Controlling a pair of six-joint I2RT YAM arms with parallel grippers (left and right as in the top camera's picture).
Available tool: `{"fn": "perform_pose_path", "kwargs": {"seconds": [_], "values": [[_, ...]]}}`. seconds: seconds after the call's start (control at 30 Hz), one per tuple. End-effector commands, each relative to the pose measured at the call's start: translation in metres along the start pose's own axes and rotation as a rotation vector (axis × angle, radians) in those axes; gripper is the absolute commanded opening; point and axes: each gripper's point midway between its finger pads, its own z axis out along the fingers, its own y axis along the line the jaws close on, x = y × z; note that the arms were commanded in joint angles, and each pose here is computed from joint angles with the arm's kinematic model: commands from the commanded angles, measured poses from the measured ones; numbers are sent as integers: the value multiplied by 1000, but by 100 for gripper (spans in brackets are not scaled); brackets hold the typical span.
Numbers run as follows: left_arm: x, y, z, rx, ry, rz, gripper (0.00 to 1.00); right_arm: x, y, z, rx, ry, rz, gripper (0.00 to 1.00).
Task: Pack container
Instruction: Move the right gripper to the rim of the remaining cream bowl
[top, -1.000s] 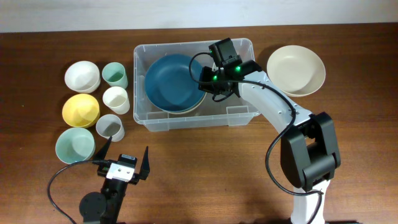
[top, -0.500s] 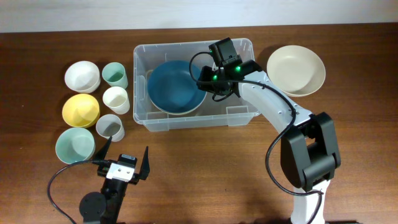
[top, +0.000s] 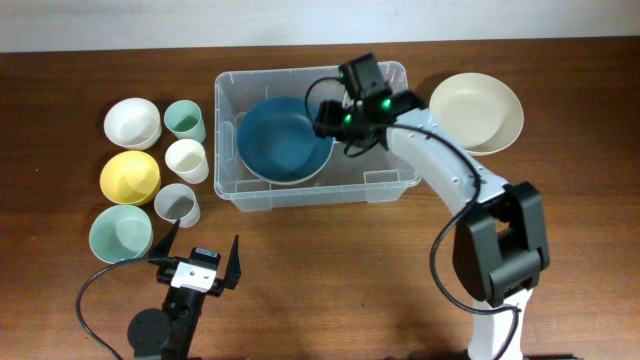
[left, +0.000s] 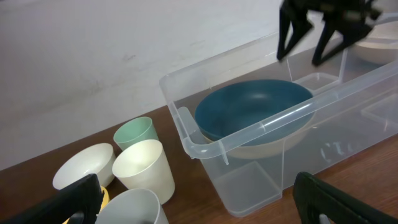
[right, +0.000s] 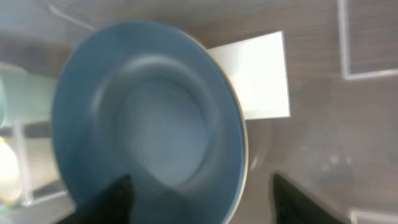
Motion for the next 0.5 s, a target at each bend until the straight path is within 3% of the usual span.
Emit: {"fn": "perform_pose_path", "kwargs": {"seconds": [0.0, 0.1, 0.23, 0.47], "values": [[2, -2, 0, 9, 2, -12, 100, -69, -2, -88, 48, -235, -15, 78], [2, -2, 0, 9, 2, -12, 100, -103, -41, -145, 171, -343, 65, 92], [2, -2, 0, 9, 2, -12, 100, -125, -112, -206, 264, -402, 284, 98], [2, -2, 0, 9, 2, -12, 100, -103, -254, -244, 379, -359, 740, 99]]}}
